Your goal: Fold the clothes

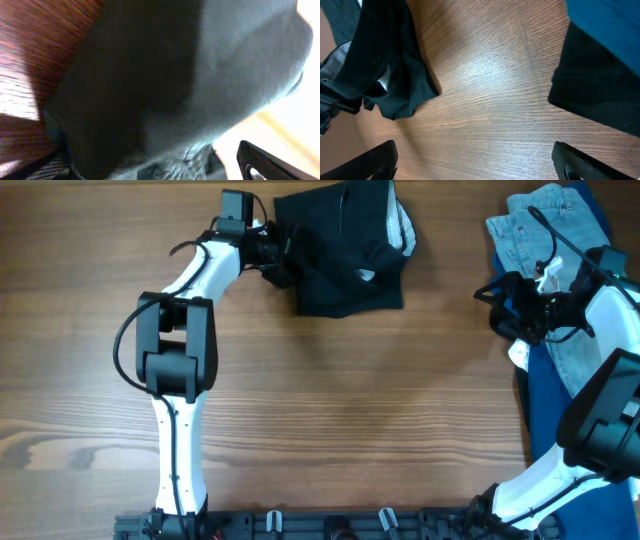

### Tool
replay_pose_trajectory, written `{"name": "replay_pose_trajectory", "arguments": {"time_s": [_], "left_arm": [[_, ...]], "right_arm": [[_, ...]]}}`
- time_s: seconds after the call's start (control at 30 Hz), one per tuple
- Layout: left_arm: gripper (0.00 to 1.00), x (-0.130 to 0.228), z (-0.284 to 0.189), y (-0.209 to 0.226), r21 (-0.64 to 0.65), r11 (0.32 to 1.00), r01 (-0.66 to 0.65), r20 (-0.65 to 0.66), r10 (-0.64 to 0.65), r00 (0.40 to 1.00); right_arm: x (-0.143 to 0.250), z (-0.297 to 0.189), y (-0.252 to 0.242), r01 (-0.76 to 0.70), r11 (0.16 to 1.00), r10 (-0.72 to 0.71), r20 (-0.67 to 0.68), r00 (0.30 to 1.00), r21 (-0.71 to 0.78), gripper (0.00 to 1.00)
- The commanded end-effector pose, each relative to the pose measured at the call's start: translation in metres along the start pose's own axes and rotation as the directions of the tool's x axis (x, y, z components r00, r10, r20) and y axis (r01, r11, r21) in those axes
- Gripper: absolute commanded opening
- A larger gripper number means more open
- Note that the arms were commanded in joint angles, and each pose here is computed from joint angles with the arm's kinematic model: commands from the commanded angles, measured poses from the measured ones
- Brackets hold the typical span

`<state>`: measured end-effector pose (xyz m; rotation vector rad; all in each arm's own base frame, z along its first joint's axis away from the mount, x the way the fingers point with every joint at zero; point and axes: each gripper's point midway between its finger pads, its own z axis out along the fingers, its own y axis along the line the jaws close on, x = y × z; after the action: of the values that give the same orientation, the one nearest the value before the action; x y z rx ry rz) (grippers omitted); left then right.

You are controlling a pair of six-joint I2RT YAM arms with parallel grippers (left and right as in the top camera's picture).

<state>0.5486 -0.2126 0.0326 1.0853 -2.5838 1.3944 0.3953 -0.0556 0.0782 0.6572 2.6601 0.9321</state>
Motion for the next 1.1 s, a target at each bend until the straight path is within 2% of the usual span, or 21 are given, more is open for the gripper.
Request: {"name": "replay_pose_trajectory", "arguments": {"time_s": [0.0,0.1,0.17,0.27,0.37,0.47,0.57,0.7,0.8,0.9,0.93,0.97,1.0,1.03,1.07], "left_arm": [[1.00,0.005,0.027,0.073,-0.219,0.966,-0.141,-0.008,0.143,0.990],[1.00,-0.012,0.009,0.110,-0.386,0.904,-0.182,0.030,0.210,0.977],[1.00,-0.029,-0.008,0.132,-0.502,0.838,-0.213,0.056,0.277,0.959],[1.00,-0.056,-0.038,0.160,-0.651,0.747,-0.132,0.155,0.302,0.941],[1.00,-0.081,-0.065,0.175,-0.745,0.659,-0.106,0.202,0.375,0.905],[1.00,-0.086,-0.072,0.177,-0.765,0.619,-0.180,0.140,0.432,0.891],[1.00,-0.066,-0.052,0.168,-0.696,0.661,-0.280,0.045,0.429,0.902],[1.00,-0.047,-0.032,0.159,-0.690,0.641,-0.336,0.002,0.466,0.885],[1.00,-0.033,-0.015,0.150,-0.672,0.584,-0.456,-0.081,0.553,0.829],[1.00,-0.031,-0.013,0.150,-0.694,0.556,-0.459,-0.084,0.570,0.817],[0.92,-0.030,-0.012,0.150,-0.691,0.557,-0.461,-0.086,0.570,0.817],[0.72,-0.030,-0.012,0.150,-0.691,0.557,-0.460,-0.085,0.570,0.817],[0.34,-0.030,-0.013,0.150,-0.692,0.558,-0.459,-0.085,0.568,0.819],[0.04,-0.030,-0.014,0.151,-0.694,0.561,-0.451,-0.083,0.560,0.824],[0.04,-0.029,-0.014,0.153,-0.696,0.560,-0.449,-0.087,0.555,0.827]], "right_arm": [[-0.005,-0.010,0.021,0.053,0.997,-0.052,0.026,0.998,-0.062,1.00],[-0.005,-0.010,0.021,0.054,0.997,-0.052,0.023,0.998,-0.063,1.00],[-0.002,-0.010,0.024,0.072,0.994,-0.071,0.014,0.997,-0.083,1.00],[0.002,-0.011,0.028,0.062,0.992,-0.062,0.001,0.998,-0.106,1.00],[0.005,-0.011,0.027,0.059,0.993,-0.060,-0.011,0.998,-0.105,1.00],[0.007,-0.011,0.027,0.068,0.992,-0.070,-0.017,0.997,-0.104,1.00],[0.007,-0.011,0.027,0.064,0.993,-0.067,-0.017,0.998,-0.104,1.00],[0.007,-0.011,0.027,0.065,0.992,-0.068,-0.017,0.998,-0.104,1.00],[0.007,-0.011,0.027,0.065,0.993,-0.067,-0.018,0.998,-0.104,1.00],[0.007,-0.011,0.027,0.064,0.993,-0.066,-0.019,0.998,-0.104,1.00],[0.008,-0.011,0.027,0.065,0.992,-0.068,-0.020,0.997,-0.104,1.00],[0.008,-0.011,0.027,0.064,0.993,-0.066,-0.022,0.998,-0.103,1.00],[0.008,-0.011,0.027,0.063,0.993,-0.066,-0.023,0.998,-0.103,1.00],[0.009,-0.011,0.027,0.062,0.993,-0.065,-0.025,0.998,-0.103,1.00],[0.009,-0.011,0.027,0.062,0.993,-0.065,-0.025,0.998,-0.103,0.99]]}}
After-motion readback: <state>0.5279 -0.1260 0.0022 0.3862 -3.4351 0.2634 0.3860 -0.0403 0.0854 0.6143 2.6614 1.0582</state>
